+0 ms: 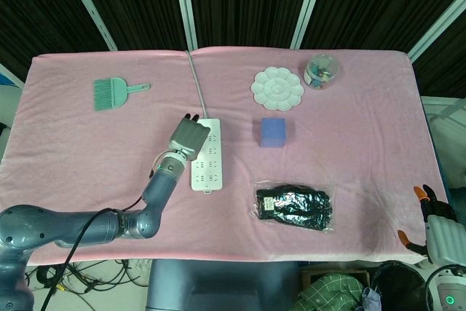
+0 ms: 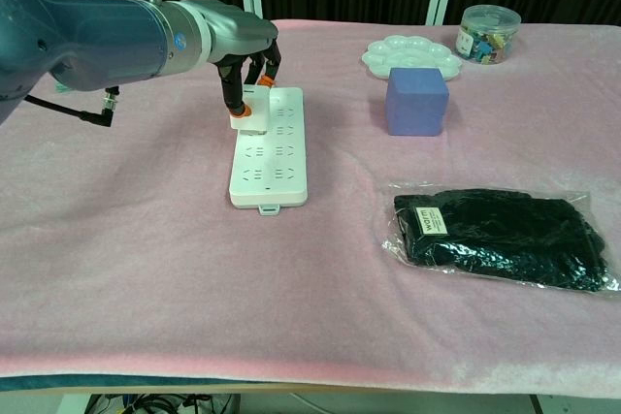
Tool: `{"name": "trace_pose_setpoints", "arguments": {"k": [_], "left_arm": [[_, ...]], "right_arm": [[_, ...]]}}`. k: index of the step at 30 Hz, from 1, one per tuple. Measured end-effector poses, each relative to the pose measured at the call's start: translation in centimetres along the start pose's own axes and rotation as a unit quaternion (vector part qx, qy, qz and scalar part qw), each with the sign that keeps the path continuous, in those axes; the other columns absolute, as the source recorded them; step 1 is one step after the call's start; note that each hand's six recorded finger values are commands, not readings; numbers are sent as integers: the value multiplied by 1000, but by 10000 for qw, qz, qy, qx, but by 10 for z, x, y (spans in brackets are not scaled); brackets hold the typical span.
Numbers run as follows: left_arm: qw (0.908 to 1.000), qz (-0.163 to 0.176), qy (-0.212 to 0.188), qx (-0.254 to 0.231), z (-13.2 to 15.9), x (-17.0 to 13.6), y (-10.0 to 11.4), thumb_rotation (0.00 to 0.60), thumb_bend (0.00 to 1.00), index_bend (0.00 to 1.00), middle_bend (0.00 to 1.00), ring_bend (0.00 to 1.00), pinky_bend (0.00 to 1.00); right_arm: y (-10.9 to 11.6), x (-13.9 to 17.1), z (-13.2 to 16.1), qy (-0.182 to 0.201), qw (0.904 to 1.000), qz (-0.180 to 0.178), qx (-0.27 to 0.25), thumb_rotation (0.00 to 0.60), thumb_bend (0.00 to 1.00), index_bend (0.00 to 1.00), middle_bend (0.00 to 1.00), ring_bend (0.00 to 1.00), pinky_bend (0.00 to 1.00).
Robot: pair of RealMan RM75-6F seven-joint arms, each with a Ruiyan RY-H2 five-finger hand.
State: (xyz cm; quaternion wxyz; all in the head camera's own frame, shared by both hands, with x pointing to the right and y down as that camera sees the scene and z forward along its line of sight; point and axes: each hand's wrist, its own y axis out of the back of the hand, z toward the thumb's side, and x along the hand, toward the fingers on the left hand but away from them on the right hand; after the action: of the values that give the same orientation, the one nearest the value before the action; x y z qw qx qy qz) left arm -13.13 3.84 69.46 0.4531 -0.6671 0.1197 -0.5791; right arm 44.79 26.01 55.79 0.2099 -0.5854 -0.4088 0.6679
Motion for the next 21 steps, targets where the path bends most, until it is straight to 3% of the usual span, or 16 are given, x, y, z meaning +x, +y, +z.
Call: {"name": "trace_pose_setpoints", "arguments": {"k": [21], "left_arm": [[10000,8,40,13,-3,-3,1,600,400,568,567,151,207]], "right_arm": [[0,1,0,-15,10000,5,6,600,197,0,20,151,108]]}}
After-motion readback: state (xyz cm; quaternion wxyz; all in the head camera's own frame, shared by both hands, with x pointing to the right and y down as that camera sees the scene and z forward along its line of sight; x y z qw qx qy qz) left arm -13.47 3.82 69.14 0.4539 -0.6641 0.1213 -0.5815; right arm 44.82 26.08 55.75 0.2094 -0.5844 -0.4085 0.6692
